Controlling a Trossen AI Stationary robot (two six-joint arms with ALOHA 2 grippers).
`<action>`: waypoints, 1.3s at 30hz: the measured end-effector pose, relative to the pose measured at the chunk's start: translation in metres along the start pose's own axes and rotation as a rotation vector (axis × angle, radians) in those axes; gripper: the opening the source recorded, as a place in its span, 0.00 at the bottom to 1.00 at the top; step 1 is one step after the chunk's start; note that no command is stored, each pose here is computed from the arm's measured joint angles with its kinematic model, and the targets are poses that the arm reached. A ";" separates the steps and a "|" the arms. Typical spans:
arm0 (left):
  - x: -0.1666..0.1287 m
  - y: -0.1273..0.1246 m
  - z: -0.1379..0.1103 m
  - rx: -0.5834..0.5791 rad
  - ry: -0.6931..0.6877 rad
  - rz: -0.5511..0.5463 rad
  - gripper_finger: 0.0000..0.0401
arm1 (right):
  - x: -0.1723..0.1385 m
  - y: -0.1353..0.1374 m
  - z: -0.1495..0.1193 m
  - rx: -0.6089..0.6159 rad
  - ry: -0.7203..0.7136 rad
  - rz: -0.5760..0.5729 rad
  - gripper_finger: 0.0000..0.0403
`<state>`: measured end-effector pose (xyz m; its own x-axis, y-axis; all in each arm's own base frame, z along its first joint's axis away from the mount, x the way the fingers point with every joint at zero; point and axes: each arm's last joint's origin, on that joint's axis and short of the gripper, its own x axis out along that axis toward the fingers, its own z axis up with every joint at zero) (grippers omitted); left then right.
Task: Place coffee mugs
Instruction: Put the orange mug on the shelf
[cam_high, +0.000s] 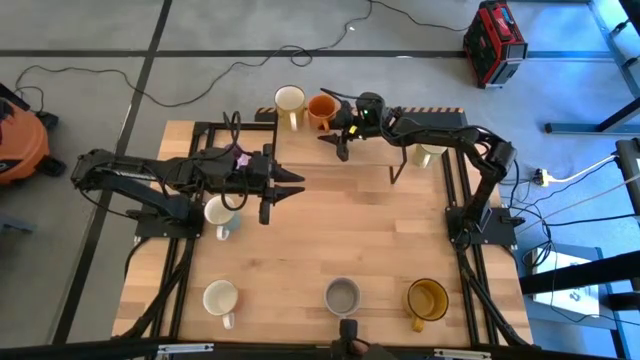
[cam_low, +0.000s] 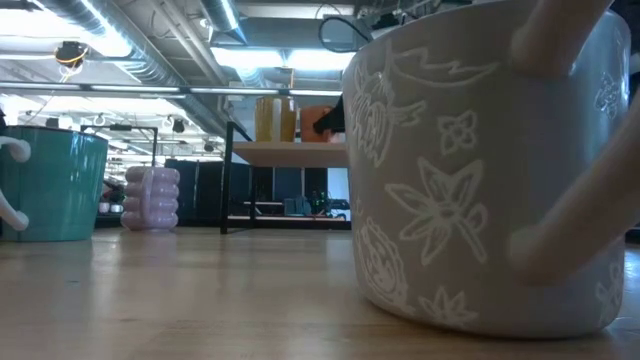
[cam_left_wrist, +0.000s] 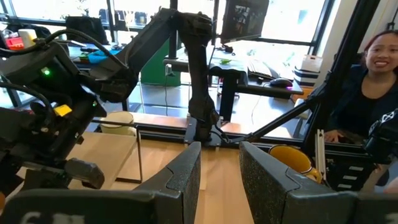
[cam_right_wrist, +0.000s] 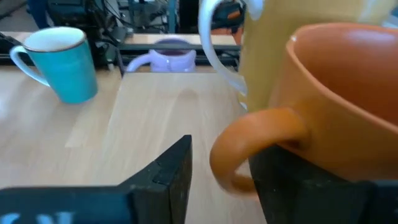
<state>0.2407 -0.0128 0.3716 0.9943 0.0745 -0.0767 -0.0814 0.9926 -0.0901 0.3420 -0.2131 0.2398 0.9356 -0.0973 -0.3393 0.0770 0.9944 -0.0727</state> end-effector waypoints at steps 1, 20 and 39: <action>0.000 0.000 0.000 0.000 0.000 0.000 0.26 | -0.001 0.000 0.000 0.004 0.011 -0.008 0.36; 0.000 0.000 0.000 0.001 0.000 0.000 0.26 | -0.023 0.015 0.019 0.004 0.078 -0.046 0.37; 0.000 0.000 0.000 0.008 0.000 0.000 0.26 | -0.035 0.022 0.021 0.006 0.182 -0.122 0.37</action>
<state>0.2407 -0.0128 0.3716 0.9942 0.0745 -0.0771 -0.0808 0.9933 -0.0820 0.3183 -0.1868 0.2699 0.8415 -0.2226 -0.4923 0.1886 0.9749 -0.1186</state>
